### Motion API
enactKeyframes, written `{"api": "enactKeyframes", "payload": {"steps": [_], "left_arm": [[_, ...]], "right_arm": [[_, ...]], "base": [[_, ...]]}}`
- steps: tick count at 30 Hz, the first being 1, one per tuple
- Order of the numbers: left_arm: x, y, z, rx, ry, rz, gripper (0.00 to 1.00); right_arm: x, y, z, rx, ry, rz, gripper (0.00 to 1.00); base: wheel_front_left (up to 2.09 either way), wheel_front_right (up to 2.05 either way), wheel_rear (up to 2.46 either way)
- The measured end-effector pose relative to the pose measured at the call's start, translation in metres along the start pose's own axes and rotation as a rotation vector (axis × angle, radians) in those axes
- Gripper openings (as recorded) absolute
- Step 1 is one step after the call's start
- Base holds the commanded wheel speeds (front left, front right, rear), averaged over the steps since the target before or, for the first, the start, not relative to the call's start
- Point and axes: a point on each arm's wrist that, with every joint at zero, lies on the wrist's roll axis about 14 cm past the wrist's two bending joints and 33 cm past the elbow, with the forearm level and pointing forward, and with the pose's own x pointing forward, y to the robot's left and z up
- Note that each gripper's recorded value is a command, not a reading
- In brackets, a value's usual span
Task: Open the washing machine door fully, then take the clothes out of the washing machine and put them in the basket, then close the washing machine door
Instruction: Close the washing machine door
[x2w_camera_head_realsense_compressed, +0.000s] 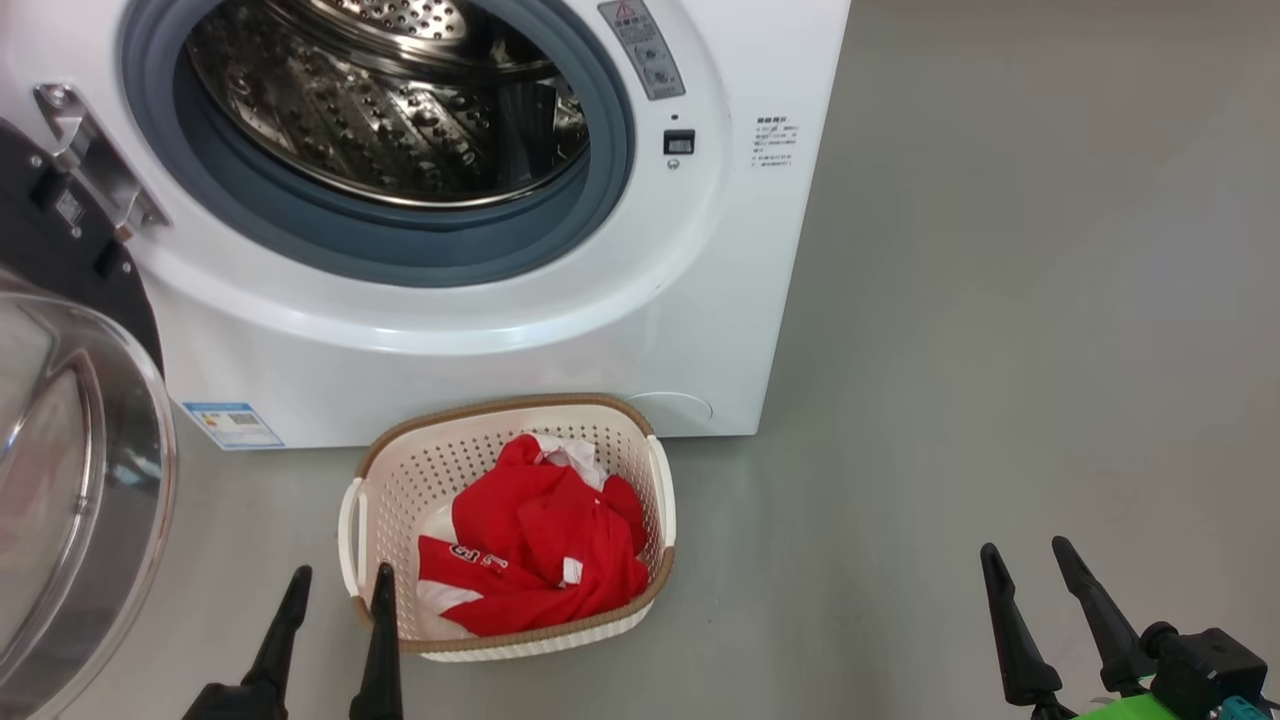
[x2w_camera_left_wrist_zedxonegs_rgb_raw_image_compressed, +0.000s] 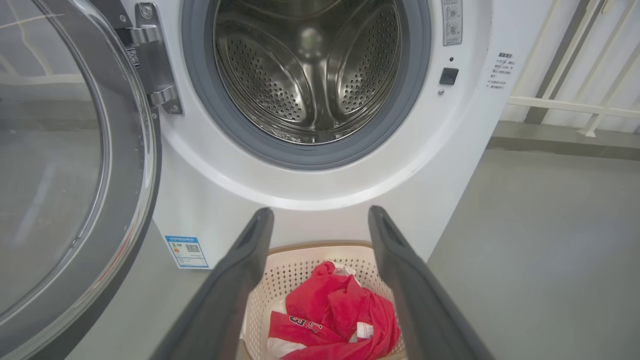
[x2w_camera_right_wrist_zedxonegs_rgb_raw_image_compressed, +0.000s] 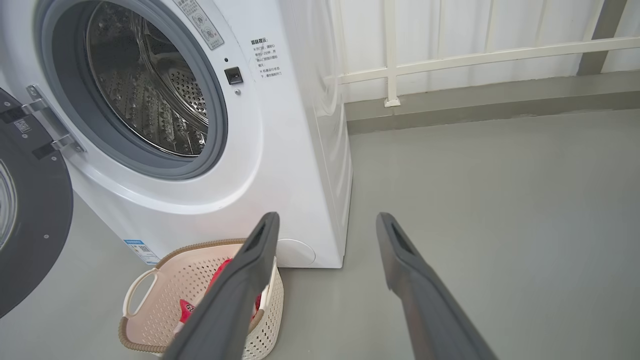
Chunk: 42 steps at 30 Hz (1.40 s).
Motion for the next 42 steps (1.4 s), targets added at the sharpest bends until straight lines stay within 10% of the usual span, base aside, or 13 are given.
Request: {"api": "enactKeyframes", "payload": {"steps": [21,42], "left_arm": [[-0.004,0.009,-0.002,-0.005,0.007,0.046,1.00],[-0.078,0.069,-0.001,-0.068,-0.003,0.310,1.00]], "right_arm": [[0.009,0.010,-0.008,0.001,0.027,0.034,1.00],[0.034,0.111,-0.030,-0.023,0.098,0.364,1.00]], "base": [[-0.03,0.03,0.00],[0.00,0.00,0.00]]}}
